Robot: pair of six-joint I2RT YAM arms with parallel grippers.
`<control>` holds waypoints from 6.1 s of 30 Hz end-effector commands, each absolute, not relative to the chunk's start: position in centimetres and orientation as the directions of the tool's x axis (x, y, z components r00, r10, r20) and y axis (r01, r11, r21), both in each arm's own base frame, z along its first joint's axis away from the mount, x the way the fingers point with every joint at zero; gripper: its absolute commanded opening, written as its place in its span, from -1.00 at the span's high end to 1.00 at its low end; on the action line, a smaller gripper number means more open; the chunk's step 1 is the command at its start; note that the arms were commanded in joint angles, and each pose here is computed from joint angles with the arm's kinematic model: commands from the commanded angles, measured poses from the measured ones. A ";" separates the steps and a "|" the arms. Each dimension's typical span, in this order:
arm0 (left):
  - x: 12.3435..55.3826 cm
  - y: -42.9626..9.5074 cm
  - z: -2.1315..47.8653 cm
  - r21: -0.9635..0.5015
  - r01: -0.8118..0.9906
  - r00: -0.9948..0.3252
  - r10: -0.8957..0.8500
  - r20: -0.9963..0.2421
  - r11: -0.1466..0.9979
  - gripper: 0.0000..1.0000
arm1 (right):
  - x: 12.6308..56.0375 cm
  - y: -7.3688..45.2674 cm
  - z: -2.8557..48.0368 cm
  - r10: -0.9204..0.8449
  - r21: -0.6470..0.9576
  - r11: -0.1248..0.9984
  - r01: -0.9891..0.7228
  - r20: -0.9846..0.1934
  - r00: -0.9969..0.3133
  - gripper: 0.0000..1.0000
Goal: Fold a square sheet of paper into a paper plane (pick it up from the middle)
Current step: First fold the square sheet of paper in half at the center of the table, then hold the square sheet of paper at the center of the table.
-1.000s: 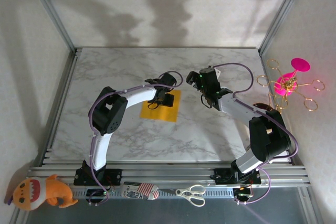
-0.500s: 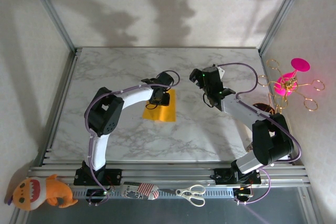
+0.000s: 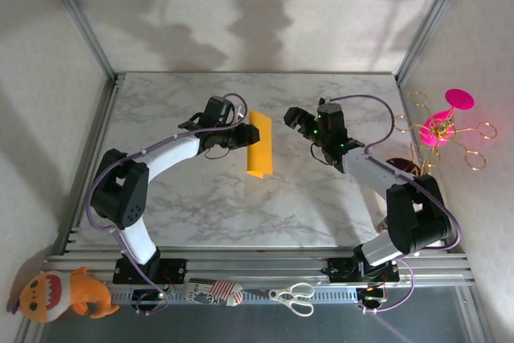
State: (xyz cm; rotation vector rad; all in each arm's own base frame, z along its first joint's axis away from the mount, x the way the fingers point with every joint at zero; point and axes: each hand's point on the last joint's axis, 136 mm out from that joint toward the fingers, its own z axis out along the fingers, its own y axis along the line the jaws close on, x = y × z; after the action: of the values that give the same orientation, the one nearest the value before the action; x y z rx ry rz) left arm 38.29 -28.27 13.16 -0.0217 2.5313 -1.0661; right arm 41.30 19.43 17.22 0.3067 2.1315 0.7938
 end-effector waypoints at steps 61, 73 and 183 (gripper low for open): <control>35.7 -22.9 4.2 -0.479 -0.116 -0.941 -0.251 -0.228 0.870 -0.42 | 34.9 30.6 -0.4 0.227 0.595 0.793 0.135 -0.082 -0.971 0.81; 35.0 -22.8 1.0 -0.376 -0.130 -0.955 -0.218 -0.201 0.917 -0.17 | 35.9 31.6 2.6 0.241 0.669 0.736 0.106 -0.111 -0.964 0.49; 31.6 -18.7 -6.8 -0.140 -0.137 -0.983 -0.152 -0.102 0.981 0.09 | 35.7 33.1 3.0 0.046 0.670 0.738 -0.082 -0.171 -0.984 0.72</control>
State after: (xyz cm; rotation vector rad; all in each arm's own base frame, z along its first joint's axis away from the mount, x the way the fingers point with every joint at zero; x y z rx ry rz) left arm 35.46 -22.21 0.87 -0.2152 2.8321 -0.4636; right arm 36.22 32.49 3.10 0.0174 2.7378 1.0672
